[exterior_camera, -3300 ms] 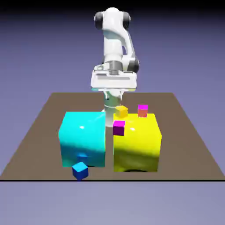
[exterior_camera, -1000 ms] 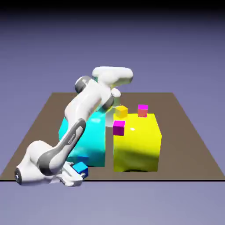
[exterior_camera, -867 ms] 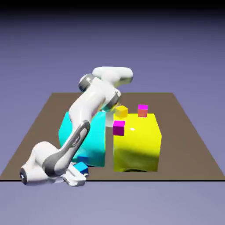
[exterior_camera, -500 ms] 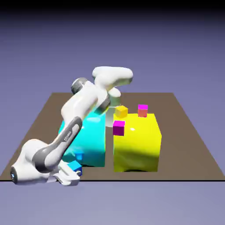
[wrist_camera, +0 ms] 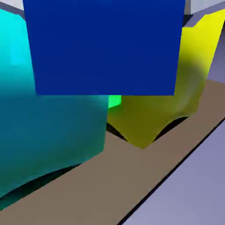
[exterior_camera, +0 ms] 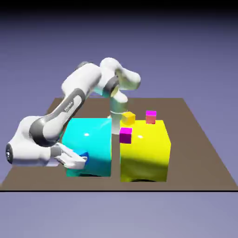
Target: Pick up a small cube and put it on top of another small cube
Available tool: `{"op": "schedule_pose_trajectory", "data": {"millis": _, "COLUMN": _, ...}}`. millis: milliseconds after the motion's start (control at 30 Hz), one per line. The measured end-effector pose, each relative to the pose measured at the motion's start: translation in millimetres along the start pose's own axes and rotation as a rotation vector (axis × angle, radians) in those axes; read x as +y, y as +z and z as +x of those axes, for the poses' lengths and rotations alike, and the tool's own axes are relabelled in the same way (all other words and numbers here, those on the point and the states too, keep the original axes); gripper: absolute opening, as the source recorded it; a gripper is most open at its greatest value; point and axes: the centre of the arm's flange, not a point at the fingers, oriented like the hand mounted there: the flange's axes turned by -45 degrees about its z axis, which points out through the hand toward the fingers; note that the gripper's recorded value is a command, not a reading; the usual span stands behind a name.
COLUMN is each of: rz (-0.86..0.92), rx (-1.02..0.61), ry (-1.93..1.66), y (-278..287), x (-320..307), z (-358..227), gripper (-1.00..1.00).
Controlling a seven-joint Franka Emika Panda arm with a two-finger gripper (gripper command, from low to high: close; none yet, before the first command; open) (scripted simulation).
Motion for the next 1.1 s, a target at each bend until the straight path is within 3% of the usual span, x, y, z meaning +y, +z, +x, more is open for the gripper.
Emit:
{"op": "schedule_pose_trajectory", "data": {"millis": 333, "rz": -0.226, "rx": -0.034, "ry": -0.148, "y": 74, "x": -73, "z": -119, "gripper": -1.00}}
{"op": "schedule_pose_trajectory", "data": {"millis": 500, "rz": -0.552, "rx": -0.083, "ry": -0.240, "y": 185, "x": -132, "z": -185, "gripper": -1.00}}
{"op": "schedule_pose_trajectory", "data": {"millis": 700, "rz": -1.001, "rx": -0.082, "ry": -0.332, "y": 327, "x": -156, "z": -265, "gripper": -1.00}}
{"op": "schedule_pose_trajectory", "data": {"millis": 933, "rz": -1.001, "rx": -0.083, "ry": -0.333, "y": 361, "x": -113, "z": -244, "gripper": -1.00}}
{"op": "schedule_pose_trajectory", "data": {"millis": 967, "rz": -1.001, "rx": -0.083, "ry": -0.332, "y": 363, "x": -111, "z": -243, "gripper": 1.00}}
{"op": "schedule_pose_trajectory", "data": {"millis": 1100, "rz": -1.002, "rx": -0.083, "ry": -0.333, "y": 352, "x": -126, "z": -250, "gripper": 1.00}}
